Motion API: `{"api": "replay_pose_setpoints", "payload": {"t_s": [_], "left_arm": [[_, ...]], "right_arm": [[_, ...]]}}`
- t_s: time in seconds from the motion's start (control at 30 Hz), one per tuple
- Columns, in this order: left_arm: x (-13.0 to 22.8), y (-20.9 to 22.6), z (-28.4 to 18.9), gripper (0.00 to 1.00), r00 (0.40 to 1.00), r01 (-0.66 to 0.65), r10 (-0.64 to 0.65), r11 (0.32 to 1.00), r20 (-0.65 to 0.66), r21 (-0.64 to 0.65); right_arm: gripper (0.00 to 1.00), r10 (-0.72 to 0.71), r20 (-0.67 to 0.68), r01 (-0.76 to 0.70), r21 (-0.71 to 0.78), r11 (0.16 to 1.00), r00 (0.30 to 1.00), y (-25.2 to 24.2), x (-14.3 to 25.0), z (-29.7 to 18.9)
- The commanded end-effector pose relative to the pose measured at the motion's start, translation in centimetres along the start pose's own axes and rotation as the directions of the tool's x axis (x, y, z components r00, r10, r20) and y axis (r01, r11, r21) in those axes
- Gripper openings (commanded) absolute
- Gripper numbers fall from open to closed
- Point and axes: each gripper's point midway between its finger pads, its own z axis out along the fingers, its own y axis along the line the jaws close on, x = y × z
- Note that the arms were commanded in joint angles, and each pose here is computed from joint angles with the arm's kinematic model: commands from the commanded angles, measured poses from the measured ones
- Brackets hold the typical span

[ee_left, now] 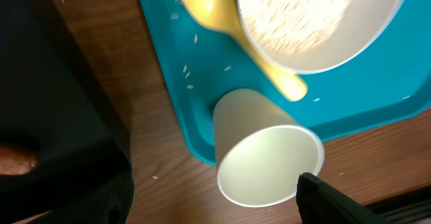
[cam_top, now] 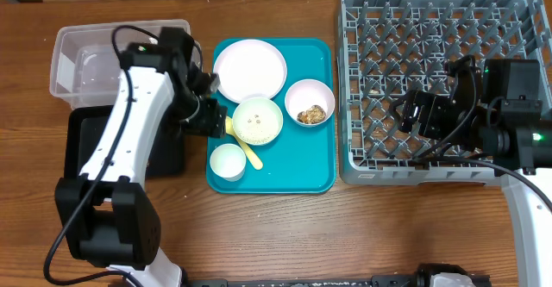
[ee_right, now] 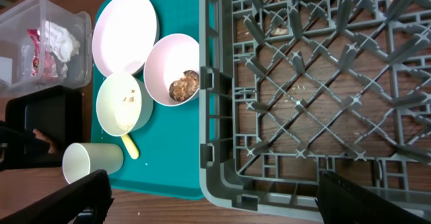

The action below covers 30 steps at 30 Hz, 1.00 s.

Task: Sort waste into correct bins and load items into the dishwasher
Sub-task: 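Grasp the white cup on the teal tray with the left gripper, then hand the white cup from the left gripper to the right gripper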

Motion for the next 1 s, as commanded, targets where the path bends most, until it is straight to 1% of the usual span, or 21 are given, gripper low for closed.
{"api": "replay_pose_setpoints", "payload": {"t_s": [0.0, 0.03, 0.13, 0.23, 0.3, 0.37, 0.4, 0.43, 0.5, 0.57, 0.6, 0.63, 0.67, 0.7, 0.73, 0.77, 0.8, 0.83, 0.93, 0.97], "left_arm": [[1.4, 1.1, 2.4, 0.75, 0.999, 0.004, -0.007, 0.998, -0.046, -0.062], [1.5, 1.1, 2.8, 0.74, 0.999, 0.004, -0.007, 0.998, -0.049, -0.061], [1.8, 1.1, 4.1, 0.64, 0.999, 0.001, -0.004, 0.999, -0.054, -0.051], [2.2, 0.5, 5.6, 0.63, 0.998, -0.022, 0.02, 0.999, -0.06, -0.029], [2.3, 0.3, 6.5, 0.55, 0.998, -0.035, 0.033, 0.999, -0.057, -0.029], [2.2, 0.1, 7.4, 0.34, 0.998, -0.047, 0.046, 0.998, -0.046, -0.03], [2.2, 0.0, 7.7, 0.21, 0.998, -0.052, 0.051, 0.998, -0.043, -0.03], [2.2, -0.1, 8.0, 0.04, 0.998, -0.047, 0.045, 0.998, -0.039, -0.032], [1.6, -0.4, 7.7, 0.04, 1.0, 0.002, -0.002, 1.0, -0.017, -0.019], [0.0, -3.6, 5.7, 0.04, 1.0, -0.006, 0.001, 0.986, 0.031, 0.167], [-1.3, -6.1, 3.5, 0.04, 0.996, -0.048, 0.023, 0.948, 0.083, 0.316], [-2.2, -8.0, 1.5, 0.04, 0.99, -0.095, 0.04, 0.899, 0.135, 0.428], [-3.9, -11.2, -2.9, 0.04, 0.97, -0.183, 0.042, 0.774, 0.239, 0.606], [-5.1, -13.4, -7.3, 0.04, 0.941, -0.28, 0.034, 0.642, 0.338, 0.714], [-5.6, -14.3, -9.5, 0.04, 0.927, -0.317, 0.021, 0.577, 0.374, 0.753], [-5.9, -14.9, -10.8, 0.04, 0.922, -0.332, 0.008, 0.536, 0.388, 0.776], [-6.1, -15.6, -12.3, 0.04, 0.914, -0.356, -0.001, 0.477, 0.406, 0.803], [-6.0, -16.3, -13.8, 0.04, 0.91, -0.38, -0.005, 0.396, 0.415, 0.836], [-5.3, -17.0, -15.7, 0.04, 0.906, -0.407, -0.001, 0.284, 0.424, 0.868], [-4.9, -17.2, -16.4, 0.04, 0.905, -0.414, 0.002, 0.234, 0.425, 0.88]], "right_arm": [[1.0, -0.005, 0.027, 0.005, -0.003, 1.0, 1.0, 0.2, -0.8, -0.6], [1.0, -0.004, 0.024, 0.004, -0.003, 1.0, 1.0, 0.2, -0.8, -0.5], [1.0, 0.001, 0.013, -0.001, -0.001, 1.0, 1.0, 0.0, -0.8, -0.2], [1.0, 0.007, -0.002, -0.007, 0.002, 1.0, 1.0, -0.2, -0.8, 0.3], [1.0, 0.008, -0.004, -0.008, 0.003, 1.0, 1.0, -0.2, -0.8, 0.3], [1.0, 0.008, -0.006, -0.008, 0.003, 1.0, 1.0, -0.2, -0.8, 0.4], [1.0, 0.008, -0.006, -0.008, 0.003, 1.0, 1.0, -0.2, -0.8, 0.4], [1.0, 0.009, -0.007, -0.009, 0.003, 1.0, 1.0, -0.2, -0.7, 0.4], [1.0, 0.009, -0.007, -0.009, 0.003, 1.0, 1.0, -0.2, -0.7, 0.4], [1.0, 0.009, -0.01, -0.009, -0.018, 1.0, 1.0, 0.2, -0.7, 0.4], [1.0, 0.004, -0.012, -0.005, -0.072, 0.997, 1.0, 1.1, -0.7, 0.3], [1.0, -0.001, -0.01, 0.0, -0.114, 0.993, 1.0, 1.8, -0.8, 0.3], [1.0, -0.014, -0.002, 0.013, -0.203, 0.979, 1.0, 3.4, -1.1, 0.0], [1.0, -0.045, 0.026, 0.051, -0.316, 0.947, 0.999, 5.6, -1.8, -0.5], [1.0, -0.087, 0.055, 0.102, -0.394, 0.914, 0.995, 7.5, -2.2, -0.8], [1.0, -0.113, 0.07, 0.132, -0.429, 0.894, 0.991, 8.6, -2.3, -0.9], [1.0, -0.159, 0.099, 0.187, -0.468, 0.864, 0.982, 10.2, -2.4, -1.1], [1.0, -0.212, 0.134, 0.251, -0.498, 0.83, 0.968, 12.1, -2.4, -1.1], [1.0, -0.27, 0.177, 0.323, -0.534, 0.782, 0.946, 14.5, -2.1, -1.3], [1.0, -0.288, 0.194, 0.347, -0.546, 0.763, 0.938, 15.2, -2.1, -1.4]]}}
